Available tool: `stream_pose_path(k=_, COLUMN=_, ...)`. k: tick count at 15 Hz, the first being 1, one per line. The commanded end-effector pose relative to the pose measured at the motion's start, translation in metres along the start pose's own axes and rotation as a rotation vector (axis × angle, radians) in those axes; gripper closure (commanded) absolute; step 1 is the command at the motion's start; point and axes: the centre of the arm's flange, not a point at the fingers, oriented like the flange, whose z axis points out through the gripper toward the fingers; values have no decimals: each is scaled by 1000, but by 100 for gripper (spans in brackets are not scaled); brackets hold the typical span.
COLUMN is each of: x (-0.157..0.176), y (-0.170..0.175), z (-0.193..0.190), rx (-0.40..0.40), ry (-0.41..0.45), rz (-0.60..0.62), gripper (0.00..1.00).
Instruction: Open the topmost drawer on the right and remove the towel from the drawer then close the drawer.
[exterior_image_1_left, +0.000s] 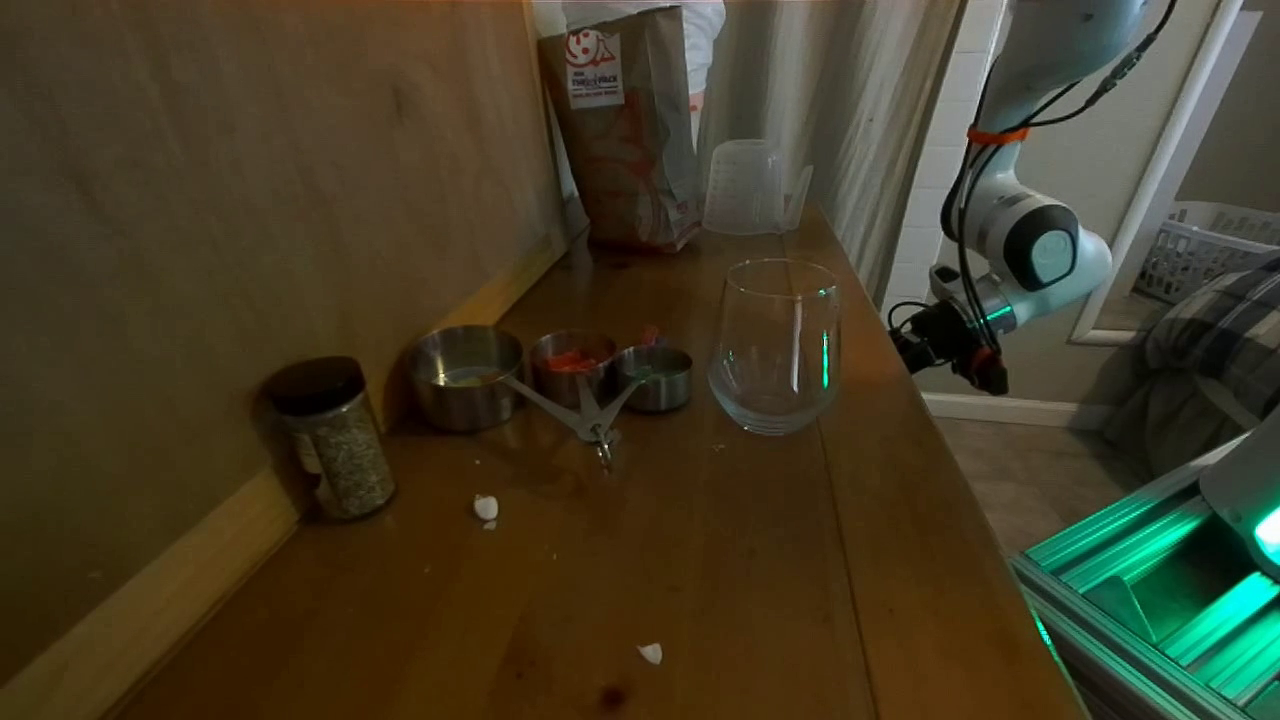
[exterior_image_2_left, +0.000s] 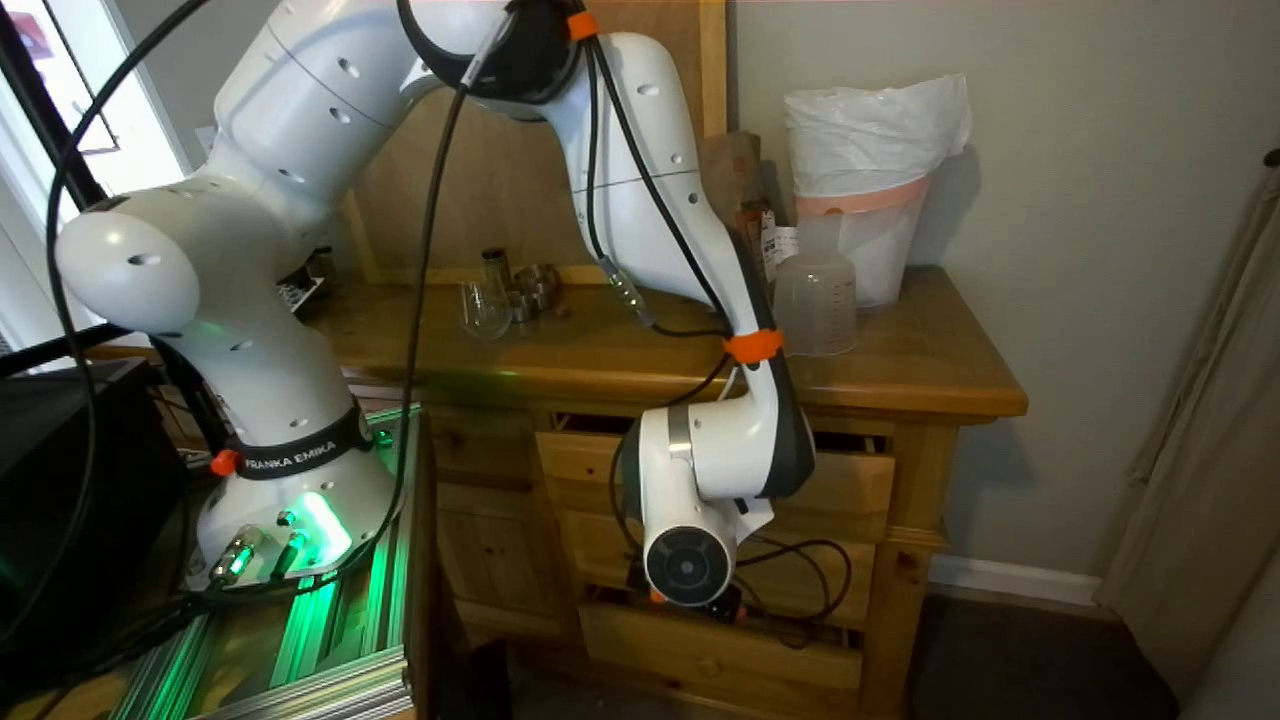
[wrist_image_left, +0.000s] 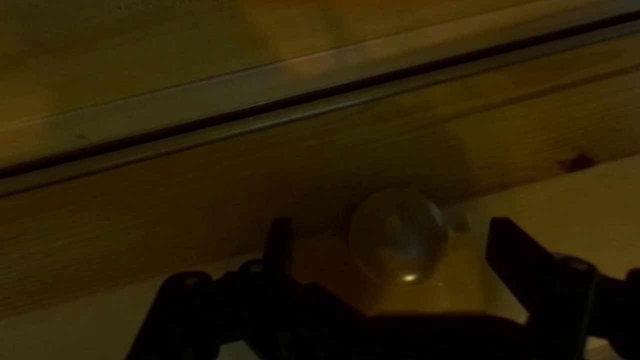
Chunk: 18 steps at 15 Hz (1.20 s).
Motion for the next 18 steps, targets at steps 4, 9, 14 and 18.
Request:
stream_pose_path(k=4, x=1, y=5, z=14, rx=38, ry=15, rz=-54, gripper=0)
stream_pose_path(k=9, x=0, y=8, z=15, rx=33, ry=10, rz=-59, gripper=49)
stream_pose_path(k=14, x=0, y=7, z=12, rx=43, ry=12, rz=-58, gripper=74)
stream_pose_path(k=18, x=-4, y=5, z=-2, rx=24, ry=11, rz=-53, gripper=74)
